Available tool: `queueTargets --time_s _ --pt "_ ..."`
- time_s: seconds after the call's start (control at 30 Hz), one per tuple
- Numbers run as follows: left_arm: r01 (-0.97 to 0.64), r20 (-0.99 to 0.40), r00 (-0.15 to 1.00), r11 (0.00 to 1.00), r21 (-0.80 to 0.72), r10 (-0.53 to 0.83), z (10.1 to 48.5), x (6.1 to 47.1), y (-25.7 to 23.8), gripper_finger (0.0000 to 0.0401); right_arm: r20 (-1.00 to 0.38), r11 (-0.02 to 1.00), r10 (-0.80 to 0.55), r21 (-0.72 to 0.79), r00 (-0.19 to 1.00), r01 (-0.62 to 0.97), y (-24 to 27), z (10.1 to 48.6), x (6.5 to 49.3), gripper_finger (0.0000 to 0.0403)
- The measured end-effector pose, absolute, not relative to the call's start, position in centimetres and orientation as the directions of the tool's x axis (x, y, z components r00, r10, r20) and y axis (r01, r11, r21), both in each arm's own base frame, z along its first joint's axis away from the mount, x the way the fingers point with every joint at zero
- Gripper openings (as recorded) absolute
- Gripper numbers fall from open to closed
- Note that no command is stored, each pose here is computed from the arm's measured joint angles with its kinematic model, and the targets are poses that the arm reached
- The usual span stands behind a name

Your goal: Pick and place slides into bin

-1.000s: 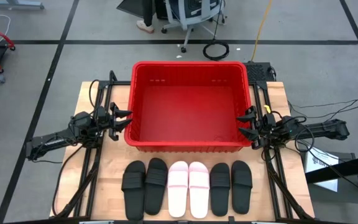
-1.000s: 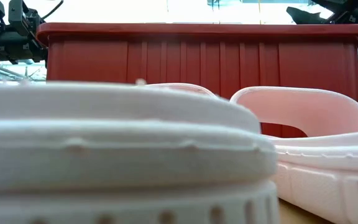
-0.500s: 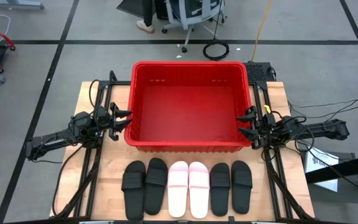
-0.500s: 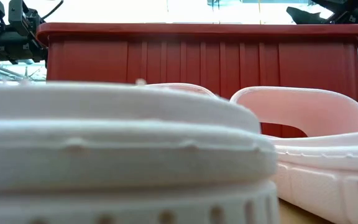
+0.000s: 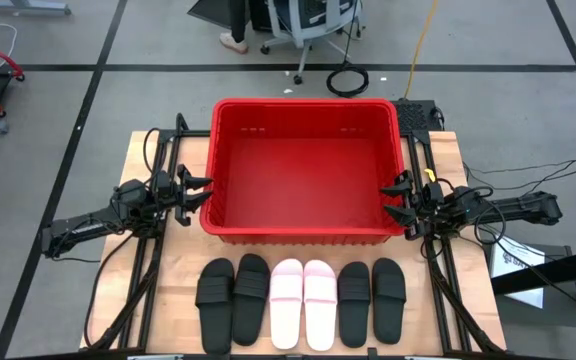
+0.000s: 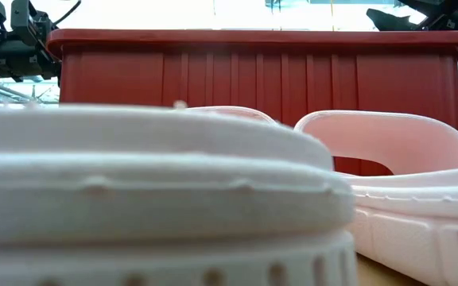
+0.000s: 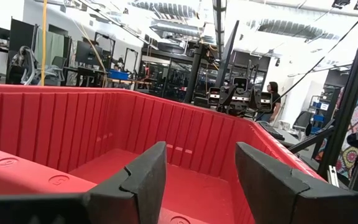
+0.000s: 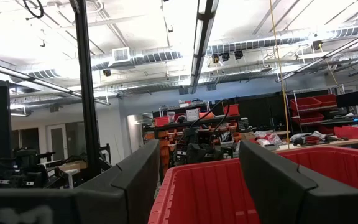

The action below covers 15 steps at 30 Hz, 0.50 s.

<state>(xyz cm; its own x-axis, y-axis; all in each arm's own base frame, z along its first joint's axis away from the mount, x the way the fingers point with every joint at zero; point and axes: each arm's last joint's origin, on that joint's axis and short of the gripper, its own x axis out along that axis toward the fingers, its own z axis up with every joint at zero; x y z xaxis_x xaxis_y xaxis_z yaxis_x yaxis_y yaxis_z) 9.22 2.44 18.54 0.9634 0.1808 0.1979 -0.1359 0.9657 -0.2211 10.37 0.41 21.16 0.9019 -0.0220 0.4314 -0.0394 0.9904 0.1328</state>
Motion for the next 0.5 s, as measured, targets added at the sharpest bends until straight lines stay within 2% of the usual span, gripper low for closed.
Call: queueTargets --time_s 0.5 --pt "-0.091 0.237 0.955 0.940 -0.329 0.175 18.90 9.15 2.40 0.0198 0.431 0.990 -0.022 0.133 0.902 -0.040 0.41 21.15 10.37 0.0212"
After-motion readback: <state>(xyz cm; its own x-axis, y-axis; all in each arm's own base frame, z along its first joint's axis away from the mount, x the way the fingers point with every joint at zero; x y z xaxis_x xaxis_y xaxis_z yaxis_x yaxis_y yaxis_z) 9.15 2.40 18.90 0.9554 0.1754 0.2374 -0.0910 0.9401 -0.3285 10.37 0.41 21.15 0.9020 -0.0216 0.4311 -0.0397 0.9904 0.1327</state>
